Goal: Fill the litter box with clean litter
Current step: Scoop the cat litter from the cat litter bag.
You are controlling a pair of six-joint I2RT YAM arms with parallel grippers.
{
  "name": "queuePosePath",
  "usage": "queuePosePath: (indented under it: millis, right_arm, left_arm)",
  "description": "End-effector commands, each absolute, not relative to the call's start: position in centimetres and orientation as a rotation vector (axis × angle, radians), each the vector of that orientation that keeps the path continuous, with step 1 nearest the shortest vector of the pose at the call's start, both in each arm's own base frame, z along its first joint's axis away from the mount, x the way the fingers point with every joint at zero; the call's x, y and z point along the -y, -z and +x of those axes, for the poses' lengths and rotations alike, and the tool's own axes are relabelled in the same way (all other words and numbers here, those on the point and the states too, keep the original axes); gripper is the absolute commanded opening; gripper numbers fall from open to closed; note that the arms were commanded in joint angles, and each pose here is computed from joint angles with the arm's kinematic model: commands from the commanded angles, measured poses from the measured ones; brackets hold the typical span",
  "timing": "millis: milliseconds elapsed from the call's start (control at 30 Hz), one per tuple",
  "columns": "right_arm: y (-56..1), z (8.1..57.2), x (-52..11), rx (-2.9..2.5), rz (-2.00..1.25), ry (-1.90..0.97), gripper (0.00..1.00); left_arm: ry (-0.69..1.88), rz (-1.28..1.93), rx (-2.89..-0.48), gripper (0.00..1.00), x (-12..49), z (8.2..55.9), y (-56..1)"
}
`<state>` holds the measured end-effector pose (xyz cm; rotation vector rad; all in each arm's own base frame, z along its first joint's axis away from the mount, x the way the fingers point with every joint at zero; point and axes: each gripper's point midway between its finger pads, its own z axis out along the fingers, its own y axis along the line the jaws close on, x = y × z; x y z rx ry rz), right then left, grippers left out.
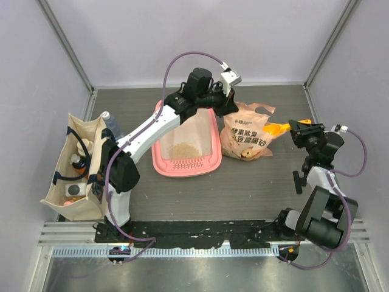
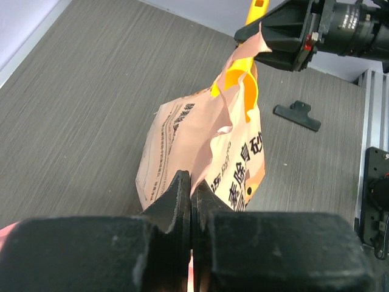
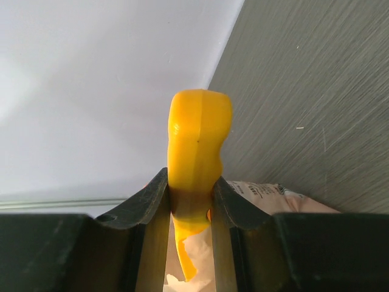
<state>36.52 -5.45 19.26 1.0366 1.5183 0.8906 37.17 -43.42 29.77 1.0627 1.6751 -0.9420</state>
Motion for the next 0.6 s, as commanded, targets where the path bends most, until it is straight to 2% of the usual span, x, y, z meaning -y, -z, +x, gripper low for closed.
queuePosePath:
  millis: [0,333,567]
  right_arm:
    - [-21.8,37.7,7.0,-1.356,1.071,-1.014,0.02]
    - [-24.6,38.4,8.2,-1.262,1.124,-1.153,0.01]
    - [-24.8,38.4,9.7,-1.259,1.148,-1.122,0.01]
  left_arm:
    - [0.857,1.071,-1.580,0.00,41.5,37.5,-34.8]
    - [0.742,1.133,-1.602,0.00,41.0,38.9,-34.1]
    - [0.731,1.015,-1.583,0.00,40.2,40.0,-36.2]
